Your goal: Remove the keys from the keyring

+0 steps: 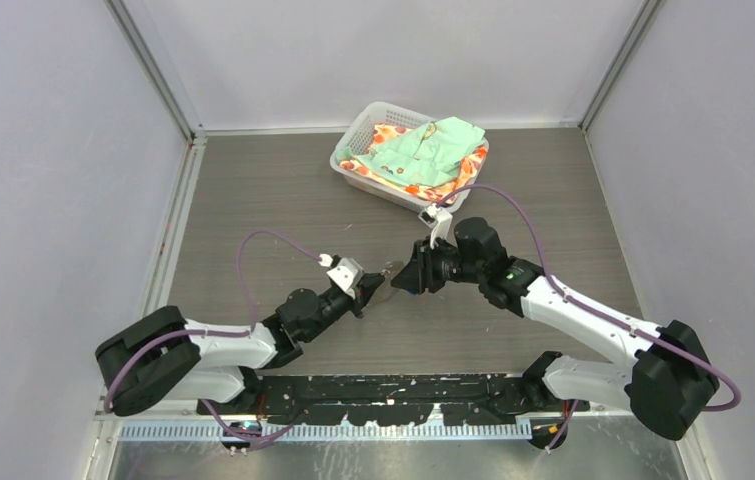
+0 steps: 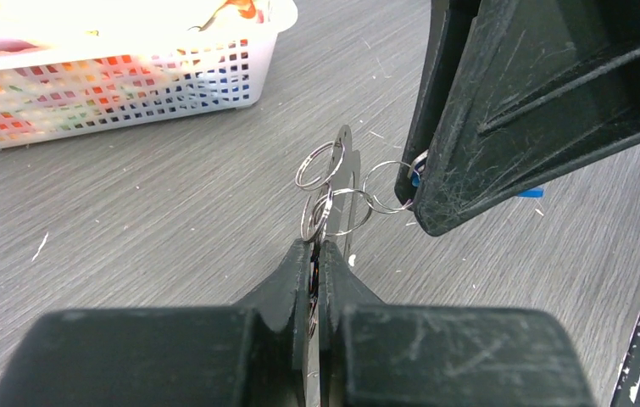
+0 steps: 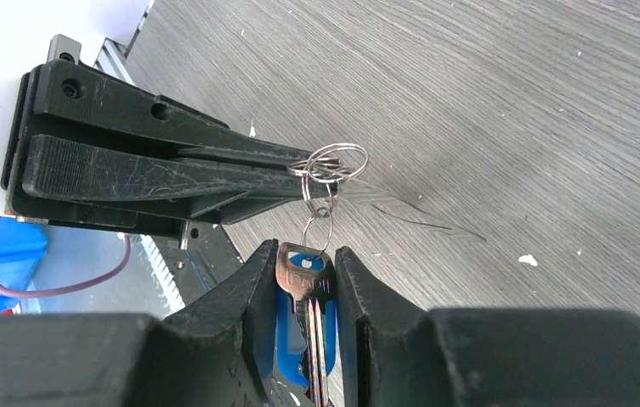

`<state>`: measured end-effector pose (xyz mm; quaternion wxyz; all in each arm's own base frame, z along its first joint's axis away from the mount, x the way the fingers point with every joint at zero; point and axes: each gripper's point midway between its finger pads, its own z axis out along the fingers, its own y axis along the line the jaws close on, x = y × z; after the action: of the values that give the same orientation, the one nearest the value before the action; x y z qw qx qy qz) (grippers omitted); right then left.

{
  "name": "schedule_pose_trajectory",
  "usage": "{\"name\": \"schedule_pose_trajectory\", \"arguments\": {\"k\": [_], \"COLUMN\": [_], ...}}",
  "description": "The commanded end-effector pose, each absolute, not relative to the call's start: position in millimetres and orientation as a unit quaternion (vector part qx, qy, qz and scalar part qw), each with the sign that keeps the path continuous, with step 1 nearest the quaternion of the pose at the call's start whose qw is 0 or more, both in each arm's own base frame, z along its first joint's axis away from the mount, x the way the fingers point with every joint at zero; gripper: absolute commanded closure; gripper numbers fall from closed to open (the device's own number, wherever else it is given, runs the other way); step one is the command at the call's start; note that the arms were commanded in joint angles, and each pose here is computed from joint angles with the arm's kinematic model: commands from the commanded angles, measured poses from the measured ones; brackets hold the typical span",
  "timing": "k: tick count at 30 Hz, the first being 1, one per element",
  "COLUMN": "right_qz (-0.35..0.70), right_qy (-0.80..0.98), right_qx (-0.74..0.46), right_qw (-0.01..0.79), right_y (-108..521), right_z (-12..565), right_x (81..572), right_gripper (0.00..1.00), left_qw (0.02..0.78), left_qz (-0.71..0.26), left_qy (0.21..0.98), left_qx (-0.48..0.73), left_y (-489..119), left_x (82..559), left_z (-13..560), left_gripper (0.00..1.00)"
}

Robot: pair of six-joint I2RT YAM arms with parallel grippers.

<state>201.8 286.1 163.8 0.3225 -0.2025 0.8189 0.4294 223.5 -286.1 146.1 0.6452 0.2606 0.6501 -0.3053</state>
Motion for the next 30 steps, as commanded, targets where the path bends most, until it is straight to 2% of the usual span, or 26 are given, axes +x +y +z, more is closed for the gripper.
{"name": "schedule_pose_trajectory", "arguments": {"k": [1, 12, 23, 30], "right_qz": [0.442, 0.492, 0.447, 0.442], "right_qy": [0.803, 0.774, 0.819, 0.831], "right_qx": [-0.203, -0.242, -0.229, -0.213], "right_qw": [0.345, 0.318, 0.279, 0.263], "right_y": [288, 300, 297, 299], "right_z": [182, 213, 211, 215], "right_x": [203, 184, 192, 197], "right_gripper": [0.99, 0.99, 0.99, 0.99], "left_qw": [0.649, 0.592, 0.481, 0.466], "left_qz": [-0.279, -0.281, -0.389, -0.433], "left_qy": [0.667, 0.712, 0.714, 0.703], "left_qx": [0.237, 0.253, 0.328, 0.318], "left_y": [-277, -283, -309, -304], "left_x": [233, 225, 183, 181], "left_z": [152, 147, 136, 136], "left_gripper": [1.0, 1.0, 1.0, 1.0]}}
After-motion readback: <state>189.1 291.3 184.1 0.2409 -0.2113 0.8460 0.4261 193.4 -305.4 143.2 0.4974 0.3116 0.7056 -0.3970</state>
